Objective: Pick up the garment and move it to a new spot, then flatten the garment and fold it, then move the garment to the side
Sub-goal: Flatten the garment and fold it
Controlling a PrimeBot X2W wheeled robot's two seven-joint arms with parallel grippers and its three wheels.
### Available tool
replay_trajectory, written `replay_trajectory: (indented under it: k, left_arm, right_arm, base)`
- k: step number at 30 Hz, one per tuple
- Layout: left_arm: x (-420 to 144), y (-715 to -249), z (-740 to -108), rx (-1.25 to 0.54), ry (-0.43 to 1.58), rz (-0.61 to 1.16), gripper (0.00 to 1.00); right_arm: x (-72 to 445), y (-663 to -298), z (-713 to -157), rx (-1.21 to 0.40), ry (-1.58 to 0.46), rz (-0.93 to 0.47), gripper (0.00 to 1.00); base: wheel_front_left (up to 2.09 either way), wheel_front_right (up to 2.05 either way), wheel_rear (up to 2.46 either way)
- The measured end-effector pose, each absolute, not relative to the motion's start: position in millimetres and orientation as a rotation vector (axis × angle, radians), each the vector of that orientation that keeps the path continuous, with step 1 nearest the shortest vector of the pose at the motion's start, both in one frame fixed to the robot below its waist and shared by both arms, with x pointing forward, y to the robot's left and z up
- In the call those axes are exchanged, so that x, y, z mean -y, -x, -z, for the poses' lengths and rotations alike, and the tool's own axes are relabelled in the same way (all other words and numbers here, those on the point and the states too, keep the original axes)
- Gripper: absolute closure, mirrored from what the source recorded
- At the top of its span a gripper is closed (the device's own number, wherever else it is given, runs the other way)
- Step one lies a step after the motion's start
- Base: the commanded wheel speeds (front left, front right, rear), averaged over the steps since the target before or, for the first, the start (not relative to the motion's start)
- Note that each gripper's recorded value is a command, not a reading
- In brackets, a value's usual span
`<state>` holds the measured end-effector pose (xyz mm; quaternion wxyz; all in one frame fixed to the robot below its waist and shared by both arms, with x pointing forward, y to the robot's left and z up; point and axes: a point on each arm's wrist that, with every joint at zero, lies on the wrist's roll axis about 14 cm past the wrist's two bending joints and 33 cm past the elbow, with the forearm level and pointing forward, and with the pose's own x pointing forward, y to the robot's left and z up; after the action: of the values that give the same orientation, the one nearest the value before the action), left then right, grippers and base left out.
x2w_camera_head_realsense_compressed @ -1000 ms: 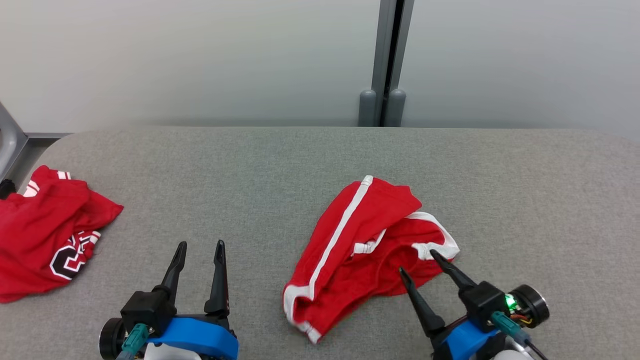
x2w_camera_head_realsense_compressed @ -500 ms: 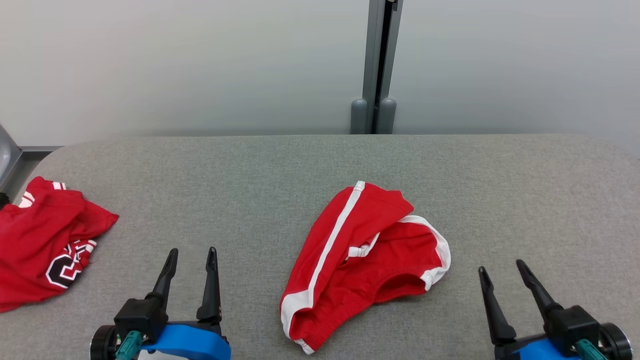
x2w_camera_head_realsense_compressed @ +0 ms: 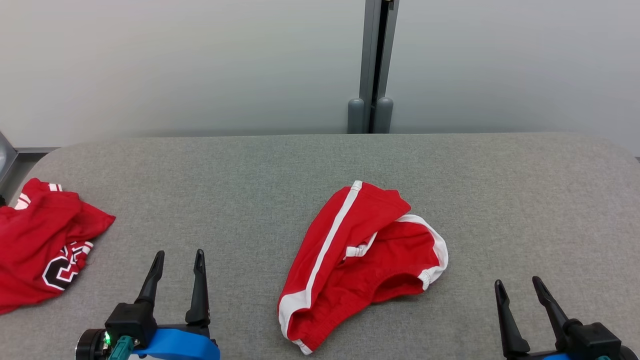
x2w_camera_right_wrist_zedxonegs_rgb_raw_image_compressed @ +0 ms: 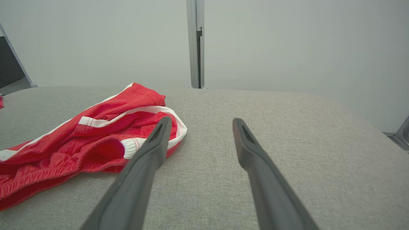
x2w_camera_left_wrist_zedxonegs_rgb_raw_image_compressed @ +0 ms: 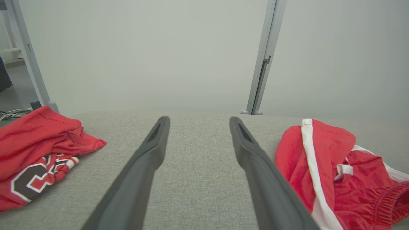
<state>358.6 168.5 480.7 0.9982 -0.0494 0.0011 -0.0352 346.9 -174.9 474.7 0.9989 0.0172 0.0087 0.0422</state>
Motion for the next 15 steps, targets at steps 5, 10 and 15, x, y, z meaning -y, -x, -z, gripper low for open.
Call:
replay_trajectory:
  k: [5, 10, 15]
  left_arm:
    - [-172.7, -357.7, -481.1, -0.001, 0.089, 0.06, 0.0]
    - [-175.5, -356.8, -480.8, -0.002, 0.075, 0.054, 0.0]
    - [-177.1, -356.8, -480.7, -0.002, 0.071, 0.049, 0.0]
  right_arm:
    - [173.0, -347.7, -474.4, -0.018, -0.041, -0.089, 0.0]
    - [171.2, -347.6, -473.2, -0.022, -0.05, -0.093, 0.0]
    - [171.0, -347.4, -473.0, -0.023, -0.052, -0.093, 0.0]
  base:
    - [0.0, 0.0, 0.0]
    - [0.0, 0.0, 0.0]
    - [0.0, 0.0, 0.0]
